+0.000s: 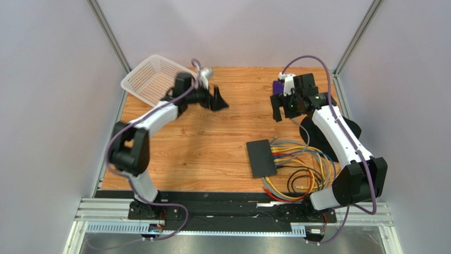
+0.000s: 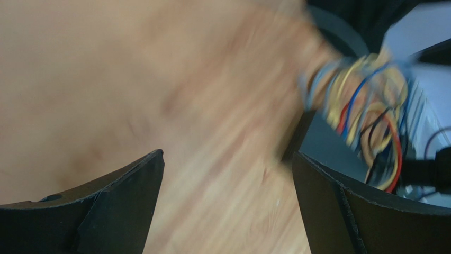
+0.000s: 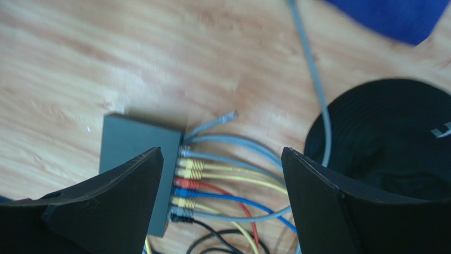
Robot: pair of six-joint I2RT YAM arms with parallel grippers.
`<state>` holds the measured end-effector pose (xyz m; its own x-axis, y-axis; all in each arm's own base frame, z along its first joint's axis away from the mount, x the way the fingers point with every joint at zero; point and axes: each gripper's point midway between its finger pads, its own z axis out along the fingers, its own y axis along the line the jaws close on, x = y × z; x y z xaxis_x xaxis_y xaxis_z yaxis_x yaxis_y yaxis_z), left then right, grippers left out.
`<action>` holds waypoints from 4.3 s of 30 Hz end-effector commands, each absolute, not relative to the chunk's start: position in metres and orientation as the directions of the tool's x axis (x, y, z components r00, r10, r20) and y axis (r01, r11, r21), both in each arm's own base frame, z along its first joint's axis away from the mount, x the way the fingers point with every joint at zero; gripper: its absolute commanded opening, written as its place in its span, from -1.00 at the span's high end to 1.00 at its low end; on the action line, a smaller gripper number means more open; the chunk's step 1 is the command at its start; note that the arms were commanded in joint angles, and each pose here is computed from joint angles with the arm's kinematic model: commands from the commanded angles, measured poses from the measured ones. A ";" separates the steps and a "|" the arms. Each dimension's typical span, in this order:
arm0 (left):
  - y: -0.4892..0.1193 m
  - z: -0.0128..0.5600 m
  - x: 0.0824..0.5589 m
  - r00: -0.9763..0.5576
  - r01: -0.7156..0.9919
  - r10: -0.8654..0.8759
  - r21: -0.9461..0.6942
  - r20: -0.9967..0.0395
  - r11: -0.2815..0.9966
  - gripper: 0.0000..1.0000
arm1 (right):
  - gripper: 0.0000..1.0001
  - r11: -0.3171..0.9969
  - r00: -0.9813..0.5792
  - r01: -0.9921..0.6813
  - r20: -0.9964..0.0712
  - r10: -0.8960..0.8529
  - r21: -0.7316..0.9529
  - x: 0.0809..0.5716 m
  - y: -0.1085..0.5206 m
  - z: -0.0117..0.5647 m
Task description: Pull the plug from the switch port
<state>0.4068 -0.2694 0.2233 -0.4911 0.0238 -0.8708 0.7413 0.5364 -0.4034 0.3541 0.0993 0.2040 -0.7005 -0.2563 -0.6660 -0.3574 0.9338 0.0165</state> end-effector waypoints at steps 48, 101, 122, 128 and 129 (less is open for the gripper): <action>-0.389 0.064 0.296 -0.754 0.540 0.461 -0.841 -0.468 0.029 0.07 | -0.68 0.898 -0.762 -0.398 -0.613 -0.208 0.190 0.333 0.091 0.178; -0.344 0.076 0.262 -0.718 0.462 0.551 -0.883 -0.424 -0.077 -0.30 | -0.64 0.878 -0.781 -0.445 -0.557 -0.283 0.177 0.345 0.090 0.170; -0.393 0.011 0.245 -0.735 0.450 0.601 -0.889 -0.313 0.088 -0.68 | -0.57 0.828 -0.774 -0.535 -0.488 -0.402 0.166 0.247 0.077 0.153; -0.385 -0.007 0.224 -0.724 0.417 0.641 -0.902 -0.256 0.111 -0.56 | -0.57 0.814 -0.757 -0.557 -0.503 -0.417 0.162 0.236 0.077 0.162; -0.385 -0.007 0.220 -0.719 0.418 0.646 -0.902 -0.256 0.108 -0.54 | -0.57 0.815 -0.754 -0.558 -0.507 -0.417 0.159 0.237 0.077 0.164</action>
